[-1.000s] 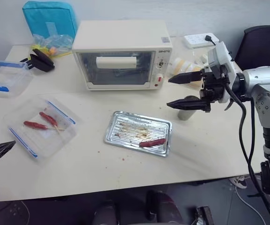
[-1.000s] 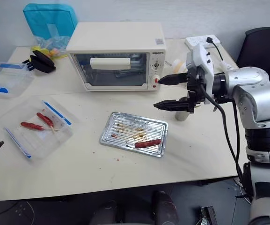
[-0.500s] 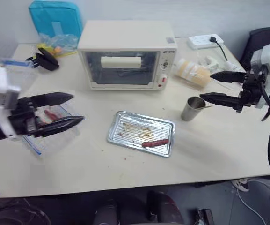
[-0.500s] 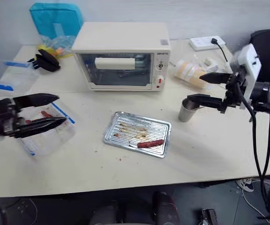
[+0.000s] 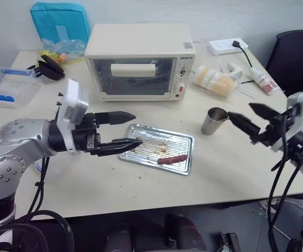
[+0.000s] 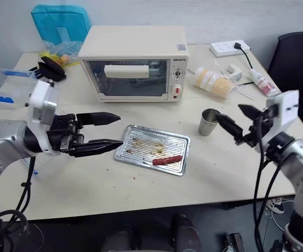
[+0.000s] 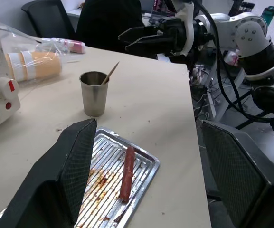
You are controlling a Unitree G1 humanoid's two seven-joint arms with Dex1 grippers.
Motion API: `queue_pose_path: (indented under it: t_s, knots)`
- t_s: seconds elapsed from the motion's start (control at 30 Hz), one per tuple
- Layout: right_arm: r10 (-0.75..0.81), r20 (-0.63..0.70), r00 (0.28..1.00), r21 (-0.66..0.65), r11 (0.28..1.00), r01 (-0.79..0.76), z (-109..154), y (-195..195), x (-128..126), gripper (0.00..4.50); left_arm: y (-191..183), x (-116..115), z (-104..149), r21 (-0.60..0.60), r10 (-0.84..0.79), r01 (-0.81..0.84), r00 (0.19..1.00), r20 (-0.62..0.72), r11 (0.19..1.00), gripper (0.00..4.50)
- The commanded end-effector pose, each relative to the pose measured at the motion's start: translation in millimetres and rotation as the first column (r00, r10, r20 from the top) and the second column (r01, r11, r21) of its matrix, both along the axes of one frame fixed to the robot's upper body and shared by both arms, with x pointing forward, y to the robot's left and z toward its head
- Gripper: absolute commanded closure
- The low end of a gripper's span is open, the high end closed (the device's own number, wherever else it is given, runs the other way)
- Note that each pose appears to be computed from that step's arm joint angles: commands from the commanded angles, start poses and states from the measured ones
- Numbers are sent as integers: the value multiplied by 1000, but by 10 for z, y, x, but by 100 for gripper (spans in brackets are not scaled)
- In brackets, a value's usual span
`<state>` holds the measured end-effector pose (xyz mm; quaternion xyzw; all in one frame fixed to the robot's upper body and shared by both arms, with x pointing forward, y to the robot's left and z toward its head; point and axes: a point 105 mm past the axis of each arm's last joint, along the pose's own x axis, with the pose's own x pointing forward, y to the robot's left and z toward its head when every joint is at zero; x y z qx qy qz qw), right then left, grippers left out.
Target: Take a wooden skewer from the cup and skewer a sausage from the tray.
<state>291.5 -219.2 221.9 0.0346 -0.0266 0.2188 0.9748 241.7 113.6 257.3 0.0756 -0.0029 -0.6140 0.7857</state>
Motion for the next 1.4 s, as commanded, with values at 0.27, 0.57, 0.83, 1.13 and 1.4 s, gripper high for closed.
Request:
queue_pose_path:
  t_s: [0.27, 0.57, 0.83, 1.13, 1.4]
  knots:
    - [-132, 21, 991, 77, 989, 130, -189, 35, 235, 25, -29, 53, 145, -3, -4, 4, 997, 77, 1000, 79]
    - [-153, 31, 988, 112, 982, 149, -225, 25, 354, 286, 6, 90, 191, 2, 17, -17, 995, 100, 1000, 79]
    - [-157, 54, 986, 130, 980, 149, -134, 11, 372, 443, 11, 106, 196, 5, 18, -19, 994, 109, 1000, 79]
    - [-56, 133, 990, 73, 996, 46, 492, 50, 285, 448, -12, 119, 121, 17, -10, 8, 994, 106, 1000, 79]
    - [240, 59, 969, -95, 968, -234, 1111, 159, -20, 448, -117, 112, 75, 12, -73, 72, 988, 137, 997, 79]
